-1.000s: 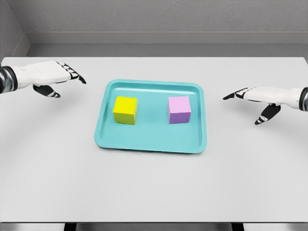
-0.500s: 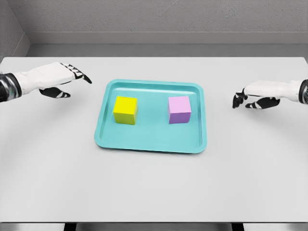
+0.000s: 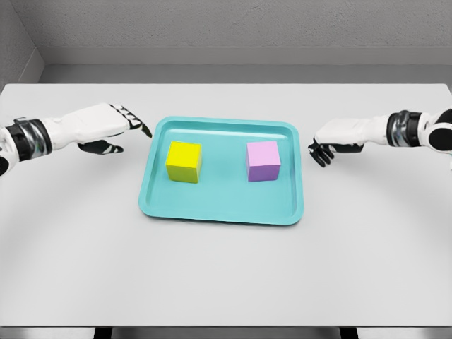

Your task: Push two cubes

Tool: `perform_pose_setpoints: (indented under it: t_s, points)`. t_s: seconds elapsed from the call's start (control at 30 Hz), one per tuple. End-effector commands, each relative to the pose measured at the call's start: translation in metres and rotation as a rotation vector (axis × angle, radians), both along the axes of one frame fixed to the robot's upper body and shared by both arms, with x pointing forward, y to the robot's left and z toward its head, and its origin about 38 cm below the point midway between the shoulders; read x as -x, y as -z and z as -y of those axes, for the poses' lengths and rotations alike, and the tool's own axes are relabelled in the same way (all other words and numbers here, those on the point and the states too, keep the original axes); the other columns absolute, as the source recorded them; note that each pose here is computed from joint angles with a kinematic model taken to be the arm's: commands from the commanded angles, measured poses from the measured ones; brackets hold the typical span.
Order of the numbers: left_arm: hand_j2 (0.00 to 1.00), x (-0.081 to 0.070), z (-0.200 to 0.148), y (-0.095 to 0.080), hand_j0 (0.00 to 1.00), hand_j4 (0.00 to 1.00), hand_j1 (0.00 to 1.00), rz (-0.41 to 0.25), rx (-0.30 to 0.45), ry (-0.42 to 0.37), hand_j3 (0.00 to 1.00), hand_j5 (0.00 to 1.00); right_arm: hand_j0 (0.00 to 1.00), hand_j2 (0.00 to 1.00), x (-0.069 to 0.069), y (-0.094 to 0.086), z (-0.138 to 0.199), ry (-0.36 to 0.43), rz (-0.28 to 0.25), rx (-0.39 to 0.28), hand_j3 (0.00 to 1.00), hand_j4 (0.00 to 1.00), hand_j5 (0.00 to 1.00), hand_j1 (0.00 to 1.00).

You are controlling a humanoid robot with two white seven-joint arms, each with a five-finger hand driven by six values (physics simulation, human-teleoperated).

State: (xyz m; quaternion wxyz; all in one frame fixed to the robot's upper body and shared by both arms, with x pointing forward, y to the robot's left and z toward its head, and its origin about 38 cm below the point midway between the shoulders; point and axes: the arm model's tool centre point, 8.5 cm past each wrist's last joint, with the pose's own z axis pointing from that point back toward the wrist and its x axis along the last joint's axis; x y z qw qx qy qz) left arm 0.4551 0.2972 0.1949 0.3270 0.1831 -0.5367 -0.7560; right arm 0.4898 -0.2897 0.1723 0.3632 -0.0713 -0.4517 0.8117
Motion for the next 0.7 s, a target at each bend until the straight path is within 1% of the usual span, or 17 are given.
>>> perform_pose_setpoints:
  t_s: [0.0, 0.07, 0.1, 0.13, 0.2, 0.27, 0.33, 0.43, 0.53, 0.57, 0.6, 0.67]
  points:
    - [0.63, 0.001, 0.004, 0.003, 0.63, 0.63, 0.63, -0.007, 0.001, 0.007, 0.63, 0.63, 0.12, 0.12, 0.000, 0.004, -0.009, -0.017, -0.003, 0.008, 0.12, 0.12, 0.12, 0.12]
    - [0.62, 0.002, 0.003, 0.004, 0.62, 0.62, 0.62, -0.010, 0.002, 0.006, 0.62, 0.62, 0.12, 0.12, -0.001, 0.005, -0.018, -0.038, -0.005, 0.015, 0.12, 0.12, 0.12, 0.12]
    - [0.61, 0.002, 0.003, 0.004, 0.61, 0.61, 0.61, -0.010, 0.001, 0.007, 0.61, 0.61, 0.12, 0.12, -0.001, 0.005, -0.019, -0.043, -0.006, 0.019, 0.12, 0.12, 0.12, 0.12]
    - [0.56, 0.002, 0.003, 0.004, 0.56, 0.56, 0.56, -0.010, 0.003, 0.007, 0.56, 0.56, 0.12, 0.12, -0.002, 0.005, -0.022, -0.047, -0.004, 0.018, 0.12, 0.12, 0.12, 0.12]
    - [0.56, 0.002, 0.006, 0.005, 0.56, 0.56, 0.56, -0.012, 0.002, 0.014, 0.56, 0.56, 0.12, 0.12, -0.003, 0.002, -0.027, -0.055, 0.002, 0.013, 0.12, 0.12, 0.12, 0.12]
    - [0.56, 0.003, 0.018, 0.010, 0.56, 0.56, 0.56, -0.018, 0.011, 0.036, 0.56, 0.56, 0.12, 0.12, -0.004, 0.002, -0.029, -0.059, 0.002, 0.011, 0.12, 0.12, 0.12, 0.12]
    - [0.56, 0.000, 0.016, 0.017, 0.56, 0.56, 0.56, -0.030, -0.009, 0.020, 0.56, 0.56, 0.12, 0.12, -0.005, 0.001, -0.035, -0.070, 0.005, 0.011, 0.12, 0.12, 0.12, 0.12]
    - [0.56, -0.007, 0.020, 0.027, 0.56, 0.56, 0.56, -0.053, 0.000, 0.002, 0.56, 0.56, 0.12, 0.12, -0.006, 0.002, -0.041, -0.084, 0.009, 0.024, 0.12, 0.12, 0.12, 0.12]
    - [0.56, -0.009, 0.018, 0.028, 0.56, 0.56, 0.56, -0.059, 0.003, -0.007, 0.56, 0.56, 0.13, 0.13, -0.006, 0.003, -0.044, -0.091, 0.012, 0.032, 0.13, 0.13, 0.13, 0.13]
    - [0.56, -0.012, 0.017, 0.026, 0.56, 0.56, 0.56, -0.058, 0.003, -0.013, 0.56, 0.56, 0.13, 0.13, -0.006, 0.003, -0.045, -0.095, 0.016, 0.039, 0.13, 0.13, 0.13, 0.13]
    - [0.56, -0.012, 0.016, 0.028, 0.56, 0.56, 0.56, -0.061, 0.004, -0.016, 0.56, 0.56, 0.12, 0.12, -0.006, 0.002, -0.045, -0.095, 0.019, 0.040, 0.12, 0.12, 0.12, 0.12]
    - [0.56, -0.014, 0.017, 0.024, 0.56, 0.56, 0.56, -0.054, 0.006, -0.013, 0.56, 0.56, 0.12, 0.12, -0.007, 0.001, -0.045, -0.095, 0.021, 0.040, 0.12, 0.12, 0.12, 0.12]
